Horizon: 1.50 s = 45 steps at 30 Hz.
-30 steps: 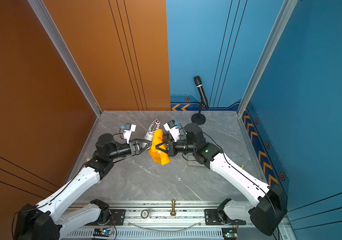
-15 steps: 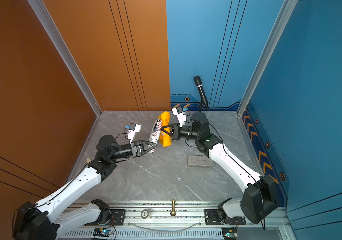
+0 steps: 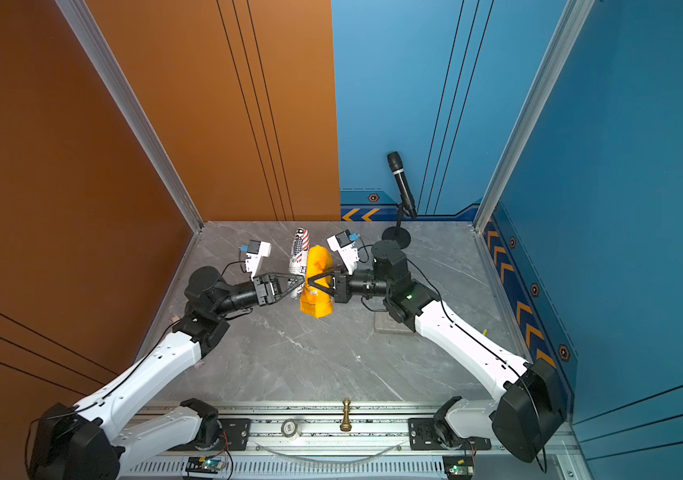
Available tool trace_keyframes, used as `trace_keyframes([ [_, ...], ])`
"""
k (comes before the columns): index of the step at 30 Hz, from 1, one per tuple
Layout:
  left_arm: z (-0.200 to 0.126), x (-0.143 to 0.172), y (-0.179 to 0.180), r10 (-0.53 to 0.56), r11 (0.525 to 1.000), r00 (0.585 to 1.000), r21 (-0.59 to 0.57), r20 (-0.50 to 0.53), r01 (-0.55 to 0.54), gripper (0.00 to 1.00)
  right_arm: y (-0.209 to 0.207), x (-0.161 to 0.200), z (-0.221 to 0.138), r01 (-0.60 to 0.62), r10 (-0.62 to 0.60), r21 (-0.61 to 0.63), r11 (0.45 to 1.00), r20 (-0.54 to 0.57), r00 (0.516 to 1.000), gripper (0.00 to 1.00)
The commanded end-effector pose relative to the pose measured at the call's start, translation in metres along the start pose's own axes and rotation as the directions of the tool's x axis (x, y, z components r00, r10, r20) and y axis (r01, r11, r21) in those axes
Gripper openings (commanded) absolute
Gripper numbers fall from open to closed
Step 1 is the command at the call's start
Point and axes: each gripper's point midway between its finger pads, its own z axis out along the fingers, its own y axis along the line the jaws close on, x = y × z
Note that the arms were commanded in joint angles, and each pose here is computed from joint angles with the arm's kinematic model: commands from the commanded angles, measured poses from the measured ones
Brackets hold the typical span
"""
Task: Wipe the eyeglass case
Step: Wipe the dirt from the eyeglass case.
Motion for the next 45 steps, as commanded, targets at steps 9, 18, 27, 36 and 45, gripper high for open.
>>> trace_keyframes([
  [9,0.005,0.032,-0.004,-0.034,0.998,0.994,0.049,-0.106,0.04,0.43,-0.01,-0.08,-0.012,0.04,-0.033,-0.057,0.998,0.123,0.992,0.0],
  [18,-0.001,0.006,-0.001,-0.019,0.998,1.0,0.058,0.011,0.019,0.41,0.022,-0.003,0.009,0.022,-0.023,-0.12,0.993,-0.003,1.0,0.0],
  [27,-0.003,-0.033,0.014,-0.098,0.99,0.978,0.12,0.182,0.077,0.38,0.066,0.037,0.017,-0.016,0.009,-0.22,0.975,-0.032,0.999,0.0],
  [36,0.005,-0.016,0.01,-0.13,0.984,0.981,0.141,0.141,0.11,0.39,0.004,-0.013,-0.011,0.0,0.004,-0.064,0.998,0.055,0.998,0.0],
  [45,0.009,0.031,0.016,-0.197,0.98,0.977,0.038,0.079,0.194,0.38,-0.009,-0.056,-0.028,0.008,-0.001,-0.045,0.999,0.148,0.989,0.0],
])
